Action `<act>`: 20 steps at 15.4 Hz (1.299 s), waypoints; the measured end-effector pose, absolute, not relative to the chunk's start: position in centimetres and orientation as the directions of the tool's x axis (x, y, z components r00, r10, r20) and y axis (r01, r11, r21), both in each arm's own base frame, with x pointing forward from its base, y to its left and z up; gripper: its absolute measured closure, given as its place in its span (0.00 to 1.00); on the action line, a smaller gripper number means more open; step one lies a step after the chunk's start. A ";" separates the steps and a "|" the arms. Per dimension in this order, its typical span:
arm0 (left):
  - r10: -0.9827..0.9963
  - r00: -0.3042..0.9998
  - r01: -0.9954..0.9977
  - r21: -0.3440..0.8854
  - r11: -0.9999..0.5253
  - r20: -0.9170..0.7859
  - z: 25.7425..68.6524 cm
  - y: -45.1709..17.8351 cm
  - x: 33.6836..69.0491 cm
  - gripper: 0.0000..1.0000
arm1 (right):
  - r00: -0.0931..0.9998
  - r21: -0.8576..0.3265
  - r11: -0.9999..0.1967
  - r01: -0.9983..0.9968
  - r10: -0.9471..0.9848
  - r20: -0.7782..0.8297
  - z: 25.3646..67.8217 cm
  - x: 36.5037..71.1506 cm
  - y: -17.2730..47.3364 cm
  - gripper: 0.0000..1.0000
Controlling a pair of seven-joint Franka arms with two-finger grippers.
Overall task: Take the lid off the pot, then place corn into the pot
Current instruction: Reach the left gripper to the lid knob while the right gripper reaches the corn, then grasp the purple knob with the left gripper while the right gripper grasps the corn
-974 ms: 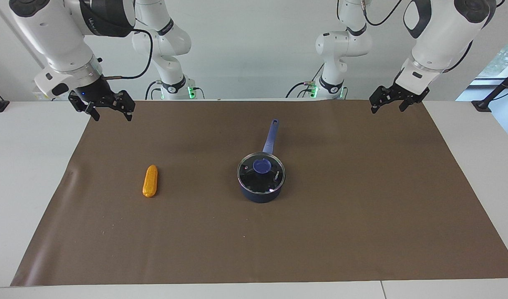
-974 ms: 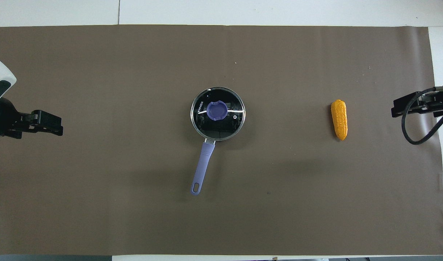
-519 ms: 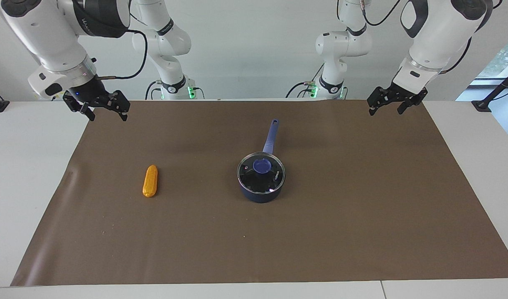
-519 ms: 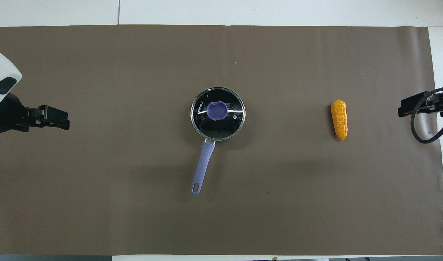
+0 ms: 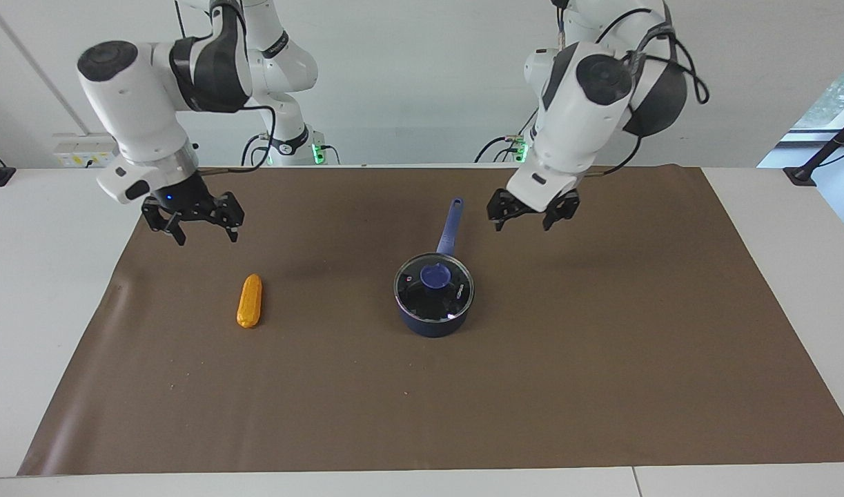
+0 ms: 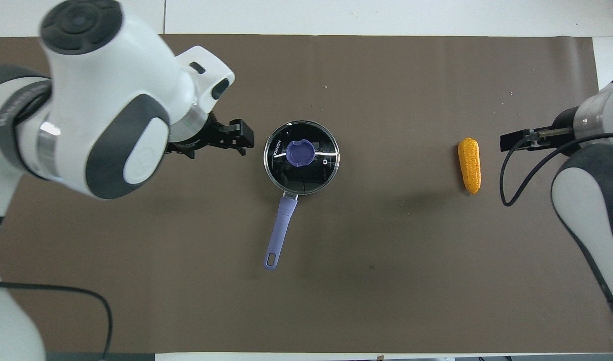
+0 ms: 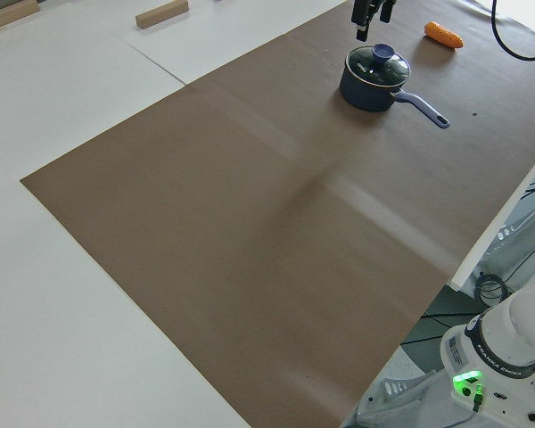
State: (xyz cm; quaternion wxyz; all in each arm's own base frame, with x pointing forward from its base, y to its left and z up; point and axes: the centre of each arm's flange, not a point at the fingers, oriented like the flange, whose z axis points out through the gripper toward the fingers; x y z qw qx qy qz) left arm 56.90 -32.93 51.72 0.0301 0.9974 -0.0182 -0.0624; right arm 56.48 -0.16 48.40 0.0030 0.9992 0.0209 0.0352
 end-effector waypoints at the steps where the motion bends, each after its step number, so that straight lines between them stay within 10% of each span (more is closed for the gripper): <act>1: -0.038 0.990 -0.031 0.059 -0.998 -0.132 50.0 -35.3 57.2 0.00 | 0.998 0.006 -1.000 0.029 0.029 0.061 46.4 56.3 -0.2 0.00; 9: -0.065 0.992 -0.058 0.064 -0.996 -0.111 45.1 -42.5 57.2 0.00 | 0.995 0.000 -1.000 -0.025 -0.025 0.099 35.4 55.8 1.8 0.00; 20: -0.050 0.996 -0.047 0.055 -0.997 -0.067 42.2 -44.2 57.0 0.00 | 0.996 0.004 -0.999 -0.044 -0.044 0.075 30.5 56.1 0.9 0.07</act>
